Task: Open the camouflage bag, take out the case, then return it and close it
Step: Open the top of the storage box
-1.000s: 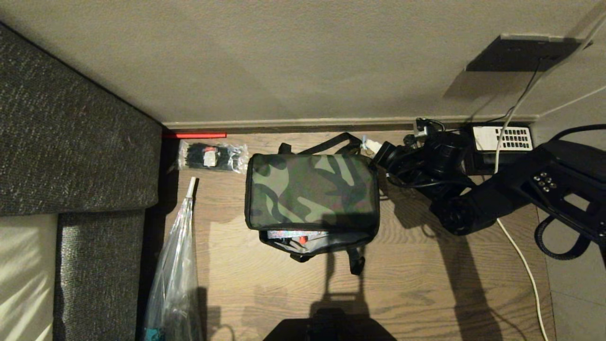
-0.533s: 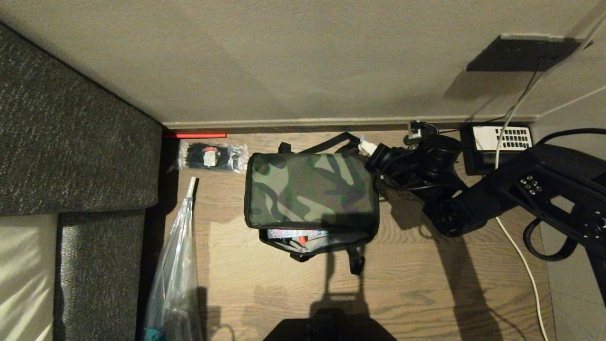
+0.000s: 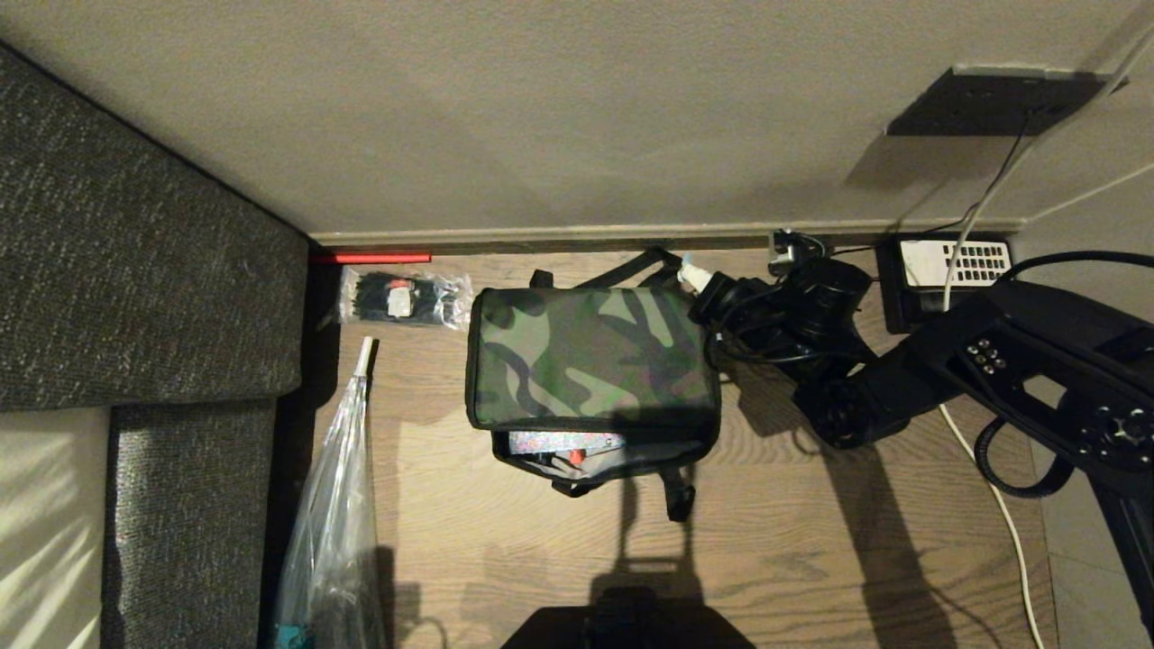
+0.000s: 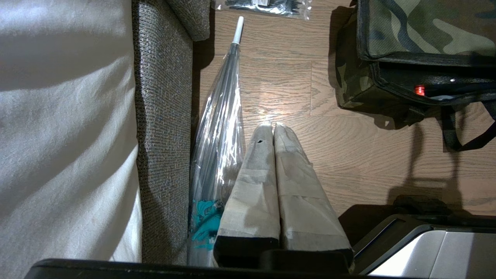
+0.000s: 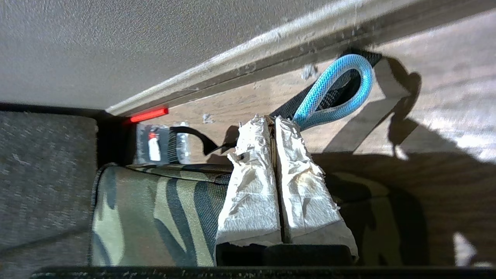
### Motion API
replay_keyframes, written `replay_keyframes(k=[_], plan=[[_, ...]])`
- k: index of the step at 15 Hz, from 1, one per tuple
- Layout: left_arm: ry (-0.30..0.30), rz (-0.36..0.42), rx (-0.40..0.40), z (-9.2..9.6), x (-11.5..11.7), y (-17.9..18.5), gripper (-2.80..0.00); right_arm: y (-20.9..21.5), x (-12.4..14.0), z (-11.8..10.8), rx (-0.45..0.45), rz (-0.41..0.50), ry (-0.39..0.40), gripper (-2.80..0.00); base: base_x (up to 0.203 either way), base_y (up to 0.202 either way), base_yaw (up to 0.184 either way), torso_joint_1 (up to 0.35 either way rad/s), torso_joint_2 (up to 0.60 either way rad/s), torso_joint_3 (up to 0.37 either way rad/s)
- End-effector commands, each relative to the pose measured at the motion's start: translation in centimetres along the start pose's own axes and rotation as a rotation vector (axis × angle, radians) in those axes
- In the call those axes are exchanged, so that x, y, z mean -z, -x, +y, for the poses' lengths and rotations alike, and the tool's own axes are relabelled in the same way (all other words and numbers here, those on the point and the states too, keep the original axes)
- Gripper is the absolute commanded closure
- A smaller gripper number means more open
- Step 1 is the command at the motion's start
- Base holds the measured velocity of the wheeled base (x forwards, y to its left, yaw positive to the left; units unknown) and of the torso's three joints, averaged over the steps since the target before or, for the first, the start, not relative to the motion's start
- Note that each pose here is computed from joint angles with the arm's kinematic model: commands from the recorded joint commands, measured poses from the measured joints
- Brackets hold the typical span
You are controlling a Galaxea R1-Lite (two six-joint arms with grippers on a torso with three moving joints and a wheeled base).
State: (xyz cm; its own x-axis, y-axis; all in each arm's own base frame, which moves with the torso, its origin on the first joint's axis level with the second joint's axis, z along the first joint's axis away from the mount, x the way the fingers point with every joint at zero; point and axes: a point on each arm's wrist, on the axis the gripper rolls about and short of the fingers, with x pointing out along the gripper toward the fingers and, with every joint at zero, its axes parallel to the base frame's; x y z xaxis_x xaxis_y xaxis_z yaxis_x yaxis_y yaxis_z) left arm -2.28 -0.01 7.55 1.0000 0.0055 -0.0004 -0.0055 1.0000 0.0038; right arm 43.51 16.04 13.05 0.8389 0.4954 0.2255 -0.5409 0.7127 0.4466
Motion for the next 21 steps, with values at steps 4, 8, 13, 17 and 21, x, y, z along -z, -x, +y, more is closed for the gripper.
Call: replay_keyframes(k=[4, 8, 13, 17, 21], plan=[[0.0, 0.0, -0.001, 0.0, 0.1, 0.0, 0.0, 0.0, 0.0, -0.2, 0.0, -0.005, 0.024, 0.0, 0.0, 0.0, 0.0, 0.0, 0.0, 0.0], [-0.001, 0.0, -0.001, 0.0, 0.0, 0.0, 0.0, -0.4, -0.1, -0.5, 0.001, -0.022, 0.035, 0.0, 0.0, 0.0, 0.0, 0.0, 0.0, 0.0], [0.001, 0.0, -0.001, 0.0, 0.0, 0.0, 0.0, -0.9, -0.1, -1.0, 0.0, -0.036, 0.038, 0.0, 0.0, 0.0, 0.0, 0.0, 0.0, 0.0], [0.0, 0.001, 0.0, 0.0, 0.1, 0.0, 0.0, -0.6, -0.2, -0.8, 0.003, -0.028, 0.032, -2.8, 0.0, 0.0, 0.0, 0.0, 0.0, 0.0], [0.0, 0.001, -0.001, 0.0, 0.1, 0.0, 0.0, 1.3, -1.4, 0.0, 0.021, -0.005, 0.021, -2.8, 0.0, 0.0, 0.0, 0.0, 0.0, 0.0]])
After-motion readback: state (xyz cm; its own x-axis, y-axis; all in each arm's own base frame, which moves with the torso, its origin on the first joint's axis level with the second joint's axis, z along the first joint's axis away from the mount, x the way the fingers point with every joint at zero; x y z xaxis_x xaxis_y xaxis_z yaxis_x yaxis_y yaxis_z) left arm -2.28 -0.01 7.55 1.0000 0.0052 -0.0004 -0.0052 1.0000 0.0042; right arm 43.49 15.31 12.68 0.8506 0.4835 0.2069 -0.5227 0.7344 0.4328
